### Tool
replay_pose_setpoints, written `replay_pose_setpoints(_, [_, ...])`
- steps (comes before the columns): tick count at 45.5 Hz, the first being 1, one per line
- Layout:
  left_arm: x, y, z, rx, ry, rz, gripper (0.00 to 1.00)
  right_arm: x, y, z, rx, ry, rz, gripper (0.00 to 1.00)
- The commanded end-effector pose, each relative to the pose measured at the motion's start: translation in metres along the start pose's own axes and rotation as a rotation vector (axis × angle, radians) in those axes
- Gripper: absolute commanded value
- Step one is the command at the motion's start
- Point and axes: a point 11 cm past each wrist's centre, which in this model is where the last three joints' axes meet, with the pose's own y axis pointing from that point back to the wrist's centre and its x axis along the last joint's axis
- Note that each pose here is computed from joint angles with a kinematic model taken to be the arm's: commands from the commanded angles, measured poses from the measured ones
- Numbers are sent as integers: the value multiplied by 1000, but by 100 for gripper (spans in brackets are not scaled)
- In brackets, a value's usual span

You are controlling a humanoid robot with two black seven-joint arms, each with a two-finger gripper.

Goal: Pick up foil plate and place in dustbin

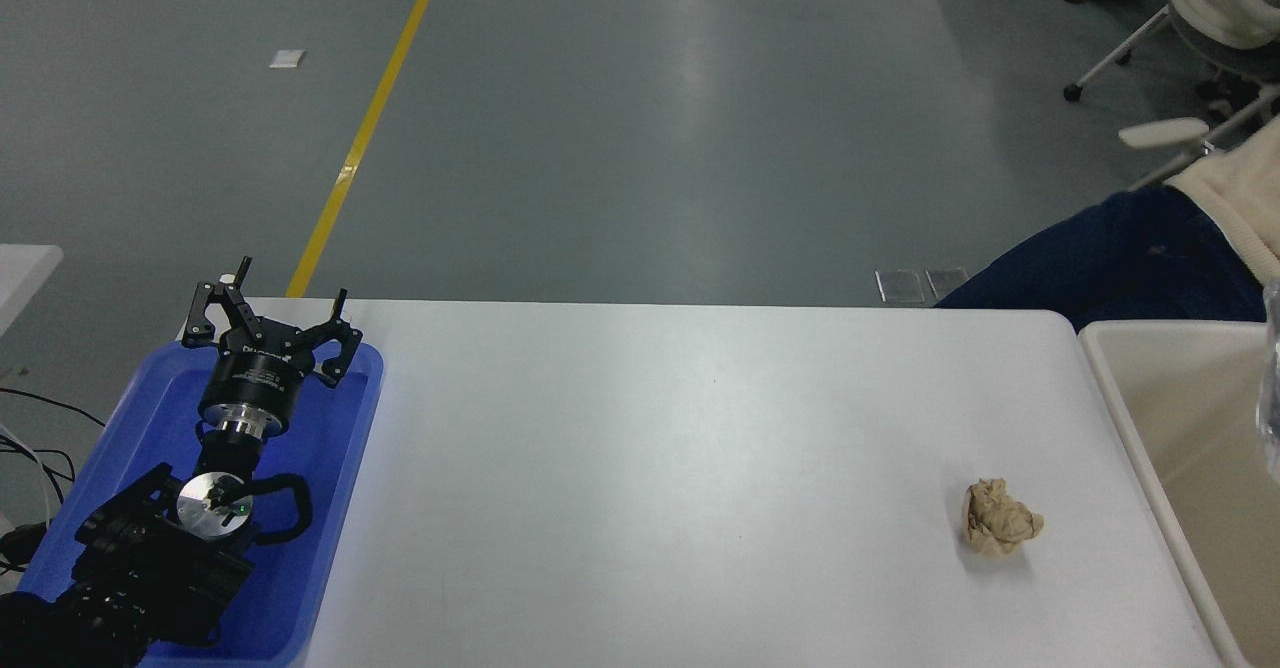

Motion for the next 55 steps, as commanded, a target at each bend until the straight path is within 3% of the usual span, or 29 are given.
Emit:
replay_pose_setpoints(1, [0,0,0,0,0,0,100,-24,-52,8,-17,-21,154,0])
replay_pose_setpoints(13, [0,0,0,0,-1,1,100,-19,-81,26,-54,-69,329,0])
replay_pose_setpoints(28, [0,0,0,0,0,0,100,-37,-125,21,-63,-84,405,0])
replay_pose_setpoints(48, [0,0,0,0,0,0,100,-37,-130,24,-68,-115,460,0])
replay_pose_setpoints(49, [0,0,0,0,0,0,100,-36,-130,24,-69,-113,466,11])
replay_pose_setpoints(52, [0,0,0,0,-1,1,100,-26,-124,28,-77,-112,522,67])
replay_pose_setpoints(53, [-1,-1,0,0,0,-2,100,-22,-122,28,-80,-113,548,78])
replay_pose_setpoints(55, [-1,-1,0,0,0,-2,100,-21,-121,28,-83,-109,581,87])
